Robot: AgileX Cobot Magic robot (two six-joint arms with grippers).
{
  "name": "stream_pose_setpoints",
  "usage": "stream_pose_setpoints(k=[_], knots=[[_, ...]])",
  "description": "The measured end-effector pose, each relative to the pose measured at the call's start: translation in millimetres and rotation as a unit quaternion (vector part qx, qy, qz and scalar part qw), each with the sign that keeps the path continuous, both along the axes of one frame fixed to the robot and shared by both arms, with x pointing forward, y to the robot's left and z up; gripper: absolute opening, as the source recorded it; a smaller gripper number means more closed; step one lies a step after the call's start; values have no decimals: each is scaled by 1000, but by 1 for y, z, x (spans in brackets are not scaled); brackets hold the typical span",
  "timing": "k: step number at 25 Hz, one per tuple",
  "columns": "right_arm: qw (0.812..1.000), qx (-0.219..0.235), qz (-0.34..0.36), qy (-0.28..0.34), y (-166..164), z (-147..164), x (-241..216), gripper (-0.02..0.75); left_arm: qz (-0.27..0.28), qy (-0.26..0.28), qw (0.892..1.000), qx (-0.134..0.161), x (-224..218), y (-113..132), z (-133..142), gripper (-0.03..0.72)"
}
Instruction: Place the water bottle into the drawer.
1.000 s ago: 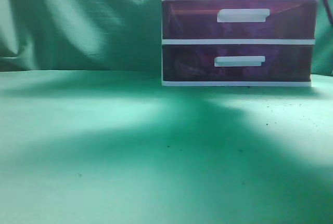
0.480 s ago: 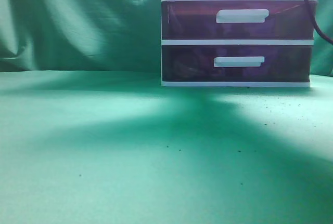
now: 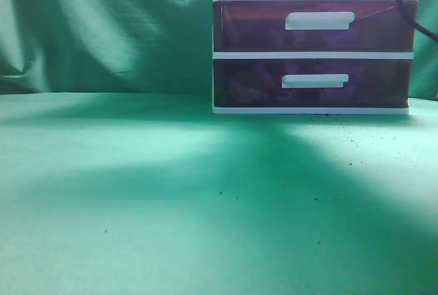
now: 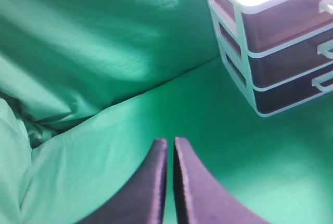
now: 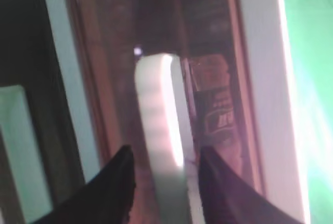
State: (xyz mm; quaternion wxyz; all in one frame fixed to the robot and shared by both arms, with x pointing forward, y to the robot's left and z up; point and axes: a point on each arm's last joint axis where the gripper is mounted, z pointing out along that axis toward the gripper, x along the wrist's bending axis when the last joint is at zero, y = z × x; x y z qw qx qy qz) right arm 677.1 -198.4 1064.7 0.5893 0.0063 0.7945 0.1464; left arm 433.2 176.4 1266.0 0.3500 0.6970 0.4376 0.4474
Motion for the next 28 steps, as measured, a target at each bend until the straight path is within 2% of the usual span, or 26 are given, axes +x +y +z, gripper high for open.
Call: stream_pose_setpoints(k=[2,11,15,19,20,24,26,28], knots=[[1000,12,-8,21,-1,4,-4,272,0,0,1000,-1,0,0,0,0],[996,38,-8,82,12,35,-37,272,0,1,1000,-2,0,0,0,0],[994,56,0,88,18,57,-56,272,-10,7,1000,-20,-7,4,3,0],[987,79,12,137,24,85,-95,272,-66,9,996,-51,-31,16,5,0],[982,99,13,159,25,93,-108,272,-82,10,995,-59,-38,20,2,0],[949,215,16,231,22,126,-159,67,-123,22,988,-96,-72,43,-26,0],[928,268,9,257,17,140,-181,0,-139,30,983,-117,-89,55,-44,0],[910,308,-2,276,12,151,-200,0,-157,35,976,-144,-105,66,-59,0]])
